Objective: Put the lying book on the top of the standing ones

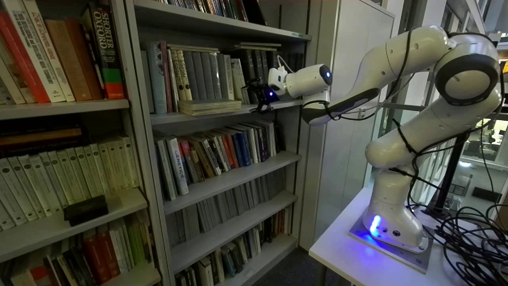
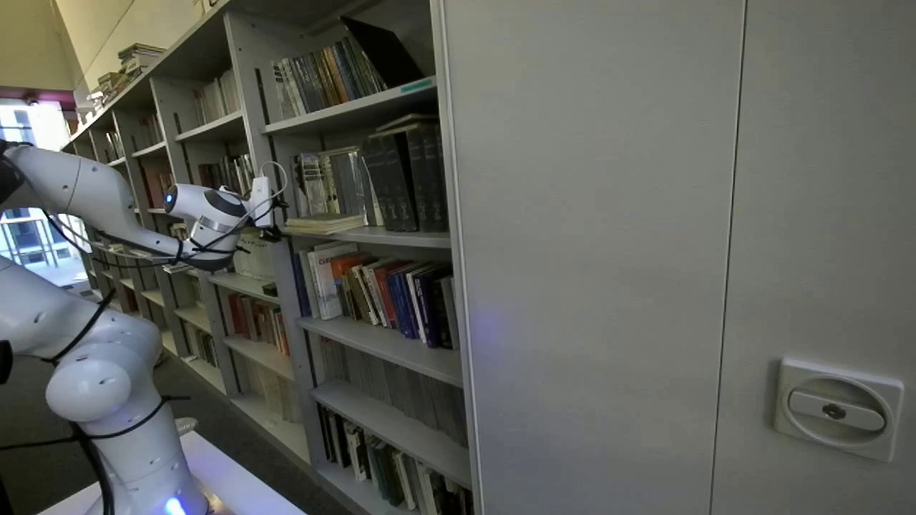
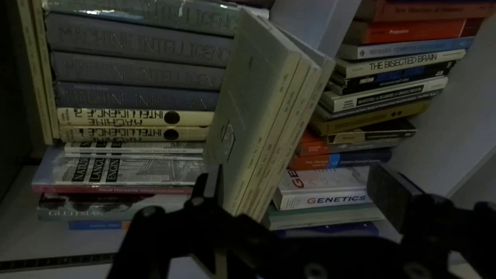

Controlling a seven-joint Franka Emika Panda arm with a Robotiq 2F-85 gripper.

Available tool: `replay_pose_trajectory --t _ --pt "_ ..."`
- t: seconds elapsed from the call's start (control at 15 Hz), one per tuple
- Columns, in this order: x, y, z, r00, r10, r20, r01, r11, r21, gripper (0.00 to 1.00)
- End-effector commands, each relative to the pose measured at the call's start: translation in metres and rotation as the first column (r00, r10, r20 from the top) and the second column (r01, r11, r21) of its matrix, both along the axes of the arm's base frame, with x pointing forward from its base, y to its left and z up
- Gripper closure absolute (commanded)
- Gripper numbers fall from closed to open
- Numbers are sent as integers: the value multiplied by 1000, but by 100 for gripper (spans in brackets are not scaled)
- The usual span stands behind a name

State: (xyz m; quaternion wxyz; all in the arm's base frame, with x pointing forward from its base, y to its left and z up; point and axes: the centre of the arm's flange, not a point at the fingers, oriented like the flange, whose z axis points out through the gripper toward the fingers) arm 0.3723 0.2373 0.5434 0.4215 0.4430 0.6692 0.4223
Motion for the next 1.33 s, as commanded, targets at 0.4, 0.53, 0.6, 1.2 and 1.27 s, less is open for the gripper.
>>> replay_pose_trajectory --t 0.4,0.53,0.6,1.2,1.27 --pt "6 17 9 999 33 14 -33 999 0 0" --pt "6 17 9 999 33 14 -33 999 -1 0" --pt "6 17 9 999 33 14 -33 999 -1 0" --pt "16 22 7 999 25 25 -24 1000 -18 0" --pt "19 22 8 999 23 28 -22 1000 -14 0"
